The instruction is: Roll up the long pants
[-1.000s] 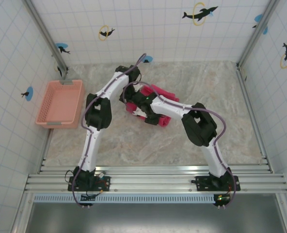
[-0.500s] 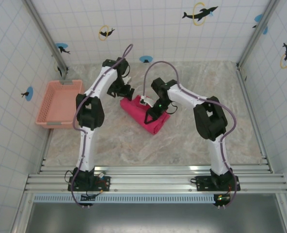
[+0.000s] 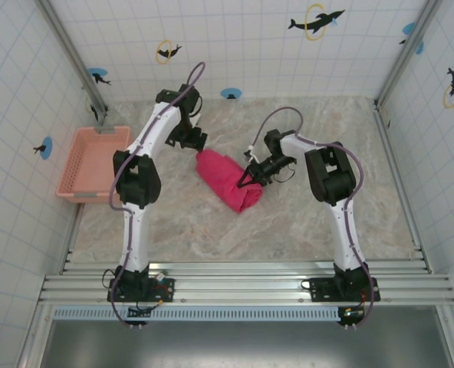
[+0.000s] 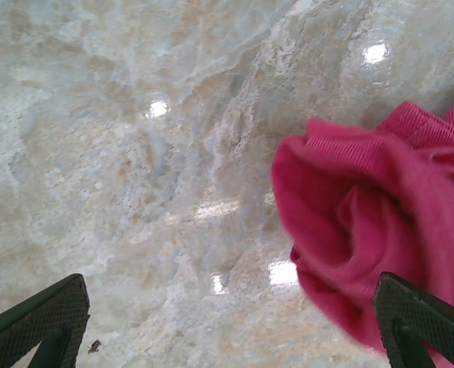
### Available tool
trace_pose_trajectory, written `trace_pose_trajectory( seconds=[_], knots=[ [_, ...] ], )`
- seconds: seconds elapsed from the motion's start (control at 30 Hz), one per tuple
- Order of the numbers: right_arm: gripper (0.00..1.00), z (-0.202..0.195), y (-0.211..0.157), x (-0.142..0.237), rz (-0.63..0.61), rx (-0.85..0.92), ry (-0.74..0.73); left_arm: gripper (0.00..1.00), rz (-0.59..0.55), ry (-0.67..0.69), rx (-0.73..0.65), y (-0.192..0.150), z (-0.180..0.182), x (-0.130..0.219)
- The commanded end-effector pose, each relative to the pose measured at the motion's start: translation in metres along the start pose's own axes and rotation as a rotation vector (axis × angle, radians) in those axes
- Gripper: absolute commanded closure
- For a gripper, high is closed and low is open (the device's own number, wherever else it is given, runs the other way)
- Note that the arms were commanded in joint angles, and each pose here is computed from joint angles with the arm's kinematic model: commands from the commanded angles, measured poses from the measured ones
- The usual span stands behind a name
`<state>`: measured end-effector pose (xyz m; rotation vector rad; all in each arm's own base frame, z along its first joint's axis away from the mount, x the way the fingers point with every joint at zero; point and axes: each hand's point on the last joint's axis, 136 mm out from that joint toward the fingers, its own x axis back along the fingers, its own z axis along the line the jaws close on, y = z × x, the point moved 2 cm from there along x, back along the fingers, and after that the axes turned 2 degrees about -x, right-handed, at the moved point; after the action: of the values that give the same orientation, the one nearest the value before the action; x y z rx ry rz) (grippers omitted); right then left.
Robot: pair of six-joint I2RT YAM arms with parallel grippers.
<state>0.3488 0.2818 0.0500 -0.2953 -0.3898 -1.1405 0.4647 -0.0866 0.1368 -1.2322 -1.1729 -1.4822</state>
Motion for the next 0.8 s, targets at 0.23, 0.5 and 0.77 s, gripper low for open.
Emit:
trace_pose_trajectory(
  seconds=[0.23,0.5,0.77],
  knots=[
    [0.71,-0.055,0.005,0.0,-0.009,-0.16,-0.175,0.03,-0.014,-0.107,-0.031,-0.015,-0.049,0.033],
    [0.7,-0.058,0.01,-0.002,-0.017,-0.187,-0.147,0.03,0.142,-0.316,0.111,-0.055,-0.116,-0.022],
    [0.71,-0.064,0.017,-0.008,-0.017,-0.213,-0.114,0.02,0.072,-0.487,0.391,-0.07,-0.121,-0.047]
  ],
)
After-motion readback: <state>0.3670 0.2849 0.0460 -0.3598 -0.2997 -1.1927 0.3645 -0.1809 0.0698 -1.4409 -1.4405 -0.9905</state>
